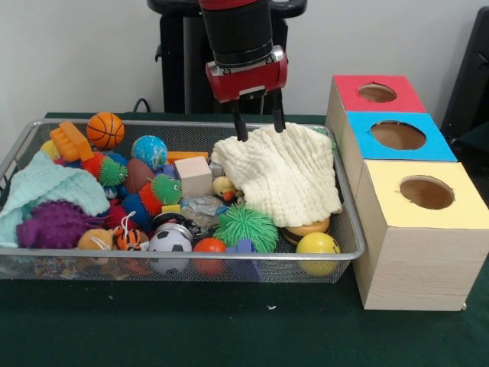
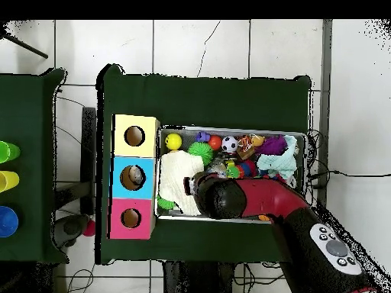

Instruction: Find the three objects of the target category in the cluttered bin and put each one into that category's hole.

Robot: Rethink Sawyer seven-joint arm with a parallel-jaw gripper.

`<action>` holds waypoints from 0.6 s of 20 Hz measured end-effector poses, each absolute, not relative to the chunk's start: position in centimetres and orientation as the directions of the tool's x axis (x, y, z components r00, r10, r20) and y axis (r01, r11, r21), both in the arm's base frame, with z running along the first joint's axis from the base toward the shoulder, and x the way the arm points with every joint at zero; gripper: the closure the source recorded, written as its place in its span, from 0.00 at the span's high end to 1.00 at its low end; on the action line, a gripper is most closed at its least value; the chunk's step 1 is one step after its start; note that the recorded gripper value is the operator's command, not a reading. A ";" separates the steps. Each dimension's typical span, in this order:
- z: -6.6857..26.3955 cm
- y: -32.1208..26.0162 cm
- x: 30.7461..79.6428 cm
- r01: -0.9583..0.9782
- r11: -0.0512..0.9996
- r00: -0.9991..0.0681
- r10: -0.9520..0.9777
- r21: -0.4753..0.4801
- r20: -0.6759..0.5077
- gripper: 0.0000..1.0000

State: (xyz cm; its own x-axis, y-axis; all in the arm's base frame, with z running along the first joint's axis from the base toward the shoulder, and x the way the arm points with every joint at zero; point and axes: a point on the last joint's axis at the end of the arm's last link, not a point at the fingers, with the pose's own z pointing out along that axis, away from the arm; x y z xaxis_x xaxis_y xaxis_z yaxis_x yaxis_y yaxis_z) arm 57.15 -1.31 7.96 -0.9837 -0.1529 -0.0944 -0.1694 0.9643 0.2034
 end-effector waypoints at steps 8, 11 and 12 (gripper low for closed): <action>8.0 -2.9 57.4 -0.145 0.969 -0.987 -0.127 0.201 -0.099 1.00; 8.1 -4.5 57.3 -0.117 0.972 -0.990 -0.098 0.203 -0.102 1.00; 8.1 -5.1 57.3 -0.109 0.973 -0.991 -0.089 0.203 -0.103 1.00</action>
State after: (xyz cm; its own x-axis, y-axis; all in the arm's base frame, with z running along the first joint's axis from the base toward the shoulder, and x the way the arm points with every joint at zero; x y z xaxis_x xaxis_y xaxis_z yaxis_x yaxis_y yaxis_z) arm 57.34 -5.08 8.10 -0.9907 -0.0890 -0.1033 -0.1085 0.9732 0.2027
